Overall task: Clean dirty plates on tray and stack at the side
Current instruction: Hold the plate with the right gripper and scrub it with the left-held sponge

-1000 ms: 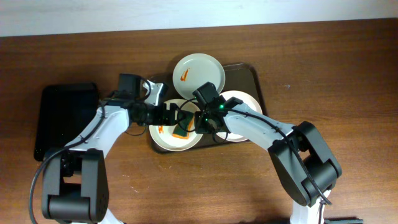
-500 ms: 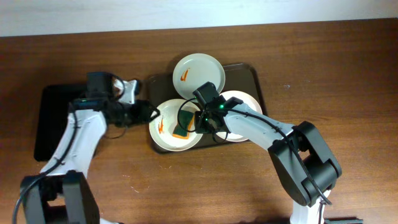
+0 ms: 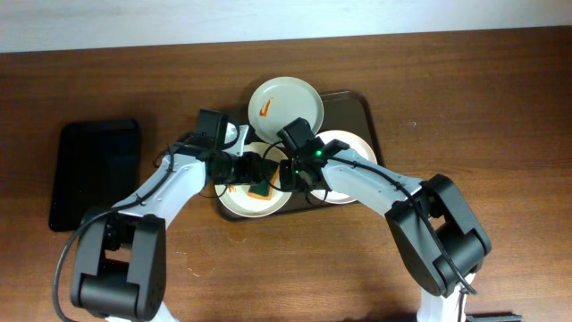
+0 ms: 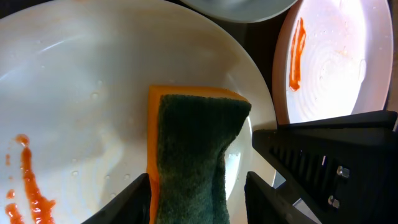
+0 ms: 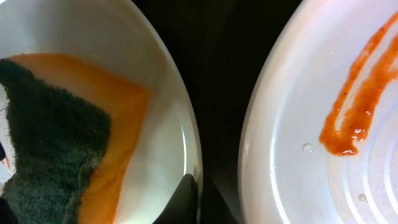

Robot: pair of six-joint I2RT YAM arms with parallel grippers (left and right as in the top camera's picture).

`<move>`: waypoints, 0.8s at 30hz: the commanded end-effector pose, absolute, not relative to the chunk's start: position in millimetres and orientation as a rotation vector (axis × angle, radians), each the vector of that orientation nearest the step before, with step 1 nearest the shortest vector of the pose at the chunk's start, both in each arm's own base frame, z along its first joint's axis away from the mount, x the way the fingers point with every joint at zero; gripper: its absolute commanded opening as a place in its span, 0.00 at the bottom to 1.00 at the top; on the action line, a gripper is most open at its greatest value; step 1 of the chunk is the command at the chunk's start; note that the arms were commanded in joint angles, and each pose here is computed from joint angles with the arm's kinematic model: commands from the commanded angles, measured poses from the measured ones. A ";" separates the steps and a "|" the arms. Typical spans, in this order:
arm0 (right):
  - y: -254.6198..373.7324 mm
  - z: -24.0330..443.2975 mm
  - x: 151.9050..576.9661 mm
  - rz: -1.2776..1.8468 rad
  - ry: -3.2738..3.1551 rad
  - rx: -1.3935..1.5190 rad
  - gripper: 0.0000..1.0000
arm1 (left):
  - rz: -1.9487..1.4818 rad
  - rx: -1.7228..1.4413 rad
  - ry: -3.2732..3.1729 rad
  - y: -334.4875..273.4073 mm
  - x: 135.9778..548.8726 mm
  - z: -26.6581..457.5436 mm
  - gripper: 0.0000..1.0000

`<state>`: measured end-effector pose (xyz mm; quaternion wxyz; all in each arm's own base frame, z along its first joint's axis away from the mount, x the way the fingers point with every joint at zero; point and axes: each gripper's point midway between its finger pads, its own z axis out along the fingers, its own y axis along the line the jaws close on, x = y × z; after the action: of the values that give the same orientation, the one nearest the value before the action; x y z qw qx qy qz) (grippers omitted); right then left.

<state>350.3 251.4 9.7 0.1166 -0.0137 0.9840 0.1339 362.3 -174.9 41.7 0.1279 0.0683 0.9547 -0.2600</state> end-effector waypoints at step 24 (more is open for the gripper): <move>250.3 -0.4 341.9 0.371 2.919 -0.071 0.05 | -0.390 0.190 2.865 -155.5 357.2 -11.8 0.05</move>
<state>349.7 250.4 9.2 0.1146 -0.0114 0.9845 0.1325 363.1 -177.1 8.3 0.1306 0.0793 0.9688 -0.1952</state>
